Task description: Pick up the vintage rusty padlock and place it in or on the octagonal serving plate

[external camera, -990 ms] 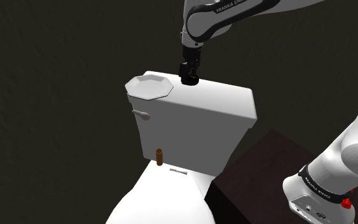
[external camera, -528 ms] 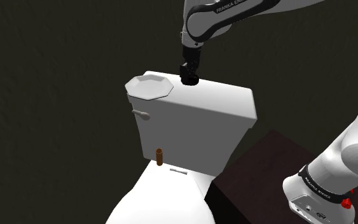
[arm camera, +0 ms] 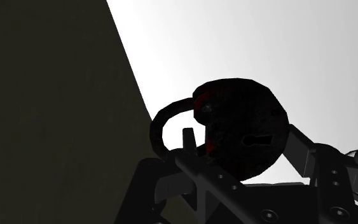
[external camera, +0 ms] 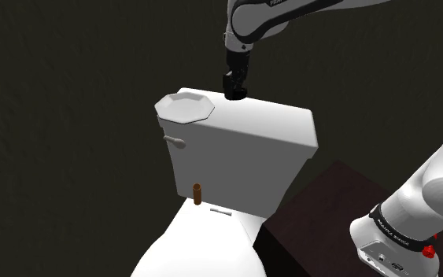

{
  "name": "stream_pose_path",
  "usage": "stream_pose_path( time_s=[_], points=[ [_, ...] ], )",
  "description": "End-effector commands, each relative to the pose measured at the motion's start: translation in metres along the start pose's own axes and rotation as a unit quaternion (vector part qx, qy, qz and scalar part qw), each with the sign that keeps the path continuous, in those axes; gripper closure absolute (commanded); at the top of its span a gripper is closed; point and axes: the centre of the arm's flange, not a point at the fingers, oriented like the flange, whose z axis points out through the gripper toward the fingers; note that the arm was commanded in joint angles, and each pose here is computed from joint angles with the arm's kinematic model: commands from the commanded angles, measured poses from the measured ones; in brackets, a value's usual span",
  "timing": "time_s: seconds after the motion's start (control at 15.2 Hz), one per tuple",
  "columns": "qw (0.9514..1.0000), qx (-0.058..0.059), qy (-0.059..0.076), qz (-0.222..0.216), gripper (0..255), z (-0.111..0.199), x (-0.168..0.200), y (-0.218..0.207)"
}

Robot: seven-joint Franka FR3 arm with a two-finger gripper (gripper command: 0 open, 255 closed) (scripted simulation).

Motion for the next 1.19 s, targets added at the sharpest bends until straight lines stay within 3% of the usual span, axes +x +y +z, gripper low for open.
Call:
stream_pose_path(
  time_s=[0.0, 0.73, 1.12],
  points=[
    [1.0, 0.0, 0.0, 0.0, 255, -0.01, 0.0, 0.0],
    [1.0, 0.0, 0.0, 0.0, 255, -0.065, -0.001, 0.001],
    [1.0, 0.0, 0.0, 0.0, 255, -0.068, 0.043, -0.065]
  ],
)
